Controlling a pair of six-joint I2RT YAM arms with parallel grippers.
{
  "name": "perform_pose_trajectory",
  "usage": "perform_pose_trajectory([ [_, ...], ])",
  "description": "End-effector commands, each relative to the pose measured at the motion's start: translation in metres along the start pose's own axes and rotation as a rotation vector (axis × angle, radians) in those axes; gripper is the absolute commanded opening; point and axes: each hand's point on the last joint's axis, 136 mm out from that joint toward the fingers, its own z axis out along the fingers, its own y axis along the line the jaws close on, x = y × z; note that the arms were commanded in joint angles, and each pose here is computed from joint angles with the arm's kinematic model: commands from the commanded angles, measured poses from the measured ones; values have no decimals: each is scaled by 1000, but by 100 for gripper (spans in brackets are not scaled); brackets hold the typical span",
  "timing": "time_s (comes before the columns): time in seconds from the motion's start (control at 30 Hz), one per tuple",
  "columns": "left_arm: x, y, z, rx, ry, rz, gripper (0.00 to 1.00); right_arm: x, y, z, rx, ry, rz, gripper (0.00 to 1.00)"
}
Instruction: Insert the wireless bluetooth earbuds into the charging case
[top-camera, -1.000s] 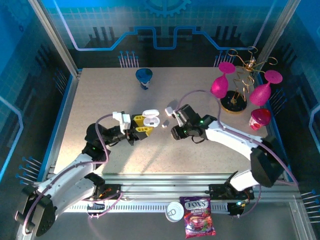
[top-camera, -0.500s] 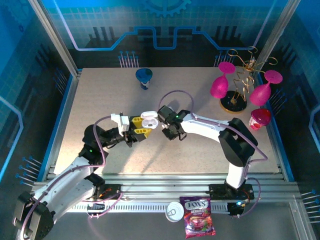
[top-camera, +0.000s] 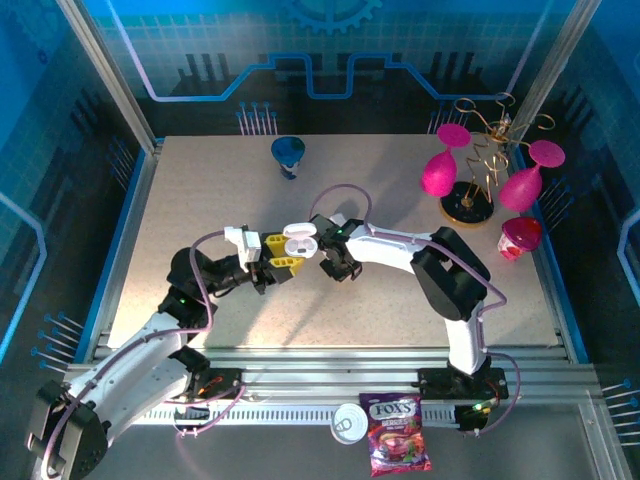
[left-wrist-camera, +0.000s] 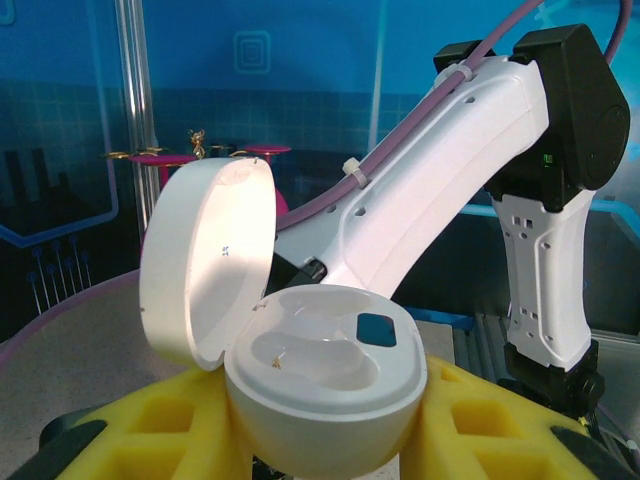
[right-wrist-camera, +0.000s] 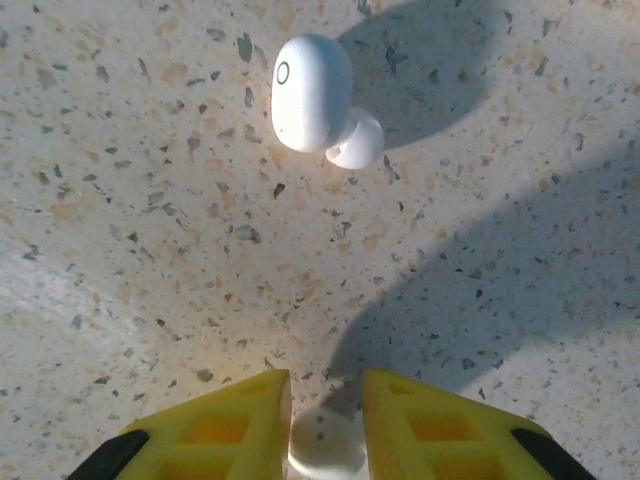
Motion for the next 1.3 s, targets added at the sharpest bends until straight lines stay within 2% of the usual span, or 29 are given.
perform_pose_trajectory([
  [0.0,-8,4,0,-16,-14,40,19,1,2,-1,22,23,-29,23],
  [0.13,-8,3,0,-16,-14,39,19,2,2,-1,31,30,-40,22],
  [0.37,-6,4,0,-19,-12,39,19,-3,5,-16,7,-10,-46,27],
  [0.53,-5,4,-1,-21,-12,40,19,-2,9,-15,-39,-16,-43,44],
  [0.67,-5,3,-1,-19,-13,40,19,2,9,-9,-53,-3,-36,53],
  [0.93,-4,4,-1,-23,-13,38,19,17,10,-2,-83,36,-11,56],
  [1.27,-6,4,-1,-20,-18,39,19,40,8,-12,-94,62,25,56],
])
